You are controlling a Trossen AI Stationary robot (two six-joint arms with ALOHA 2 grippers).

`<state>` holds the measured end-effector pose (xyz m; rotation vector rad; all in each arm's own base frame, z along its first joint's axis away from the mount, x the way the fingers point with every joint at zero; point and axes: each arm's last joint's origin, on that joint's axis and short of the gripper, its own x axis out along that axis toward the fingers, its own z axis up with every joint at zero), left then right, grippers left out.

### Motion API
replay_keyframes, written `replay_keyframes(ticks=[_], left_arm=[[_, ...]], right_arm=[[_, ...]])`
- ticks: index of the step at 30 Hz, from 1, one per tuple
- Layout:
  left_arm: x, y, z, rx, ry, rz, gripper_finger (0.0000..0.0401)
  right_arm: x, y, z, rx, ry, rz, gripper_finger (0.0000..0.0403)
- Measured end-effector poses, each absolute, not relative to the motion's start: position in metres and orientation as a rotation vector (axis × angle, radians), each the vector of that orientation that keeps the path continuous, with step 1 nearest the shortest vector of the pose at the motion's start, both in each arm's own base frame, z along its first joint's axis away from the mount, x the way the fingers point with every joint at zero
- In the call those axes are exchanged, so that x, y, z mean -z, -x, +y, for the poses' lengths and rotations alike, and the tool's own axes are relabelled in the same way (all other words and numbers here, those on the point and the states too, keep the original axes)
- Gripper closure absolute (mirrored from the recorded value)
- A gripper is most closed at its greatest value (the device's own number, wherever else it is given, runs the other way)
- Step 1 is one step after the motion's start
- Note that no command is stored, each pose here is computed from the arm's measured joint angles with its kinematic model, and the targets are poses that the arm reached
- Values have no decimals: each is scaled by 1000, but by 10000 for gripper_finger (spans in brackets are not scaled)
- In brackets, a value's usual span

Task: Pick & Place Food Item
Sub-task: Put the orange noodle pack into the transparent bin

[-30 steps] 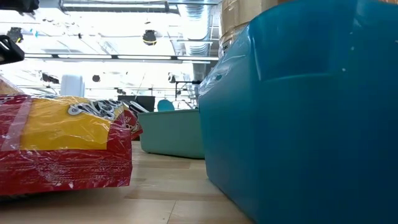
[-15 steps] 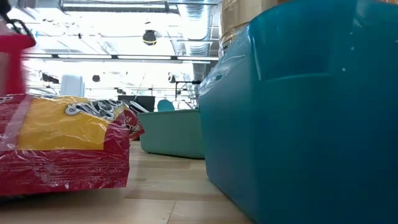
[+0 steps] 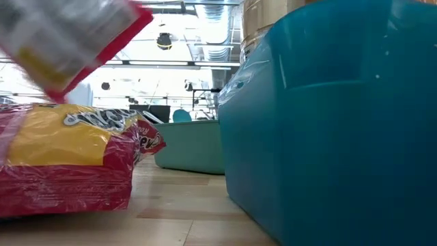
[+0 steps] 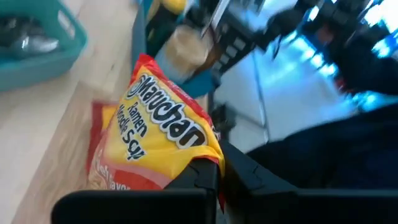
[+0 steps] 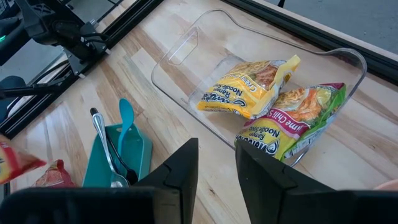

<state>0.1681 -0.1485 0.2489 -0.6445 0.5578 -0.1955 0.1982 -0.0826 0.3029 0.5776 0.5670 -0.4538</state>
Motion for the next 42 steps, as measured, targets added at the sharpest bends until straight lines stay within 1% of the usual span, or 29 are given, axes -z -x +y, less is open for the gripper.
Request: replay_keyframes(ticks=[13,22,27,33,42], left_arm=[[-273,-193,-130,175,814,297,401],[-283,-209,-106,110,865,153,401],[-291,-216,-92,85,774,49,401],[-301,-223,-72,30,583,-87,401],[-310,-231,-34,-133,354,-201,401]], right_arm=[[-303,-198,-83,454,-578,567,301],[-303,-198,-83,454,-578,567,301],[-303,-198,-83,454,-578,567,301],[-303,-198,-83,454,-578,567,301],[-303,-198,-83,454,-578,567,301]])
